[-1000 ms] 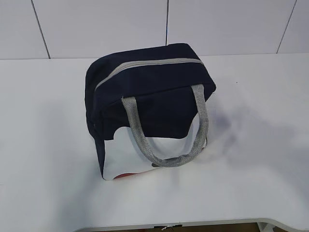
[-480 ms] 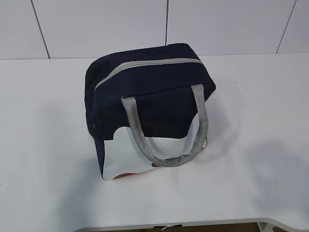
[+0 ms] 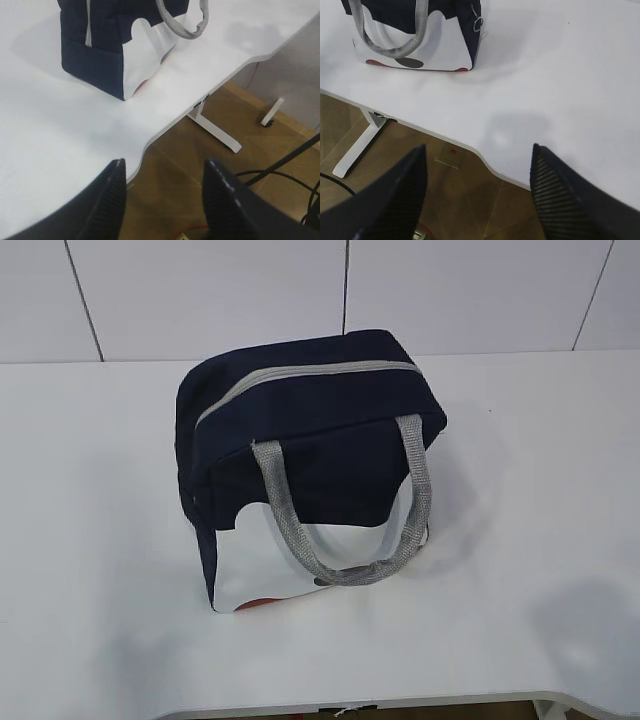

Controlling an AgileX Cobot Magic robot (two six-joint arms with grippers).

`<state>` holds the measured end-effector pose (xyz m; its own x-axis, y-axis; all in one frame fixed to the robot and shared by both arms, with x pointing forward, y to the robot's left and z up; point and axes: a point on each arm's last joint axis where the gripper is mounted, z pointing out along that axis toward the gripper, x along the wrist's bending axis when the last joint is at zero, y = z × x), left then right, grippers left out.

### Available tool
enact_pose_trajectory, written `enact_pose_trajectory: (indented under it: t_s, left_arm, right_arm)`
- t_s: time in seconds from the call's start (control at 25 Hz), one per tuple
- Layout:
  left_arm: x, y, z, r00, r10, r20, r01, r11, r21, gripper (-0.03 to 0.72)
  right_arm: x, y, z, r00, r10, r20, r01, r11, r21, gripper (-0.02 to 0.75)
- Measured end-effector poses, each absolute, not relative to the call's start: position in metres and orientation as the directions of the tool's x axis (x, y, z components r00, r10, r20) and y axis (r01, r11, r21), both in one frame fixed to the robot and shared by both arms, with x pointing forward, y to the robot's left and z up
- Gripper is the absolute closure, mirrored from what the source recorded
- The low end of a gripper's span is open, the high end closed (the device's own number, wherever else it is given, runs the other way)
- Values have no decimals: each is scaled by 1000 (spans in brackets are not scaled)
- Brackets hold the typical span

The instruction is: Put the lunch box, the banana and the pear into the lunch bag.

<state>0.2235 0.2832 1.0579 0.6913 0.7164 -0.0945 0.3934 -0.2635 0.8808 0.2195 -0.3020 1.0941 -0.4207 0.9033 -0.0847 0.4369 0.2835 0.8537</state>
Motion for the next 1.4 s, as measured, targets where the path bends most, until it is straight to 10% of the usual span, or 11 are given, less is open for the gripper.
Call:
enact_pose_trajectory:
  t_s: [1.4]
  left_arm:
    - [229,295,1051,554,825,-110,461,-194,866,299]
  right_arm:
    - [223,-294,1046,-506,856,-104,401,340,851,210]
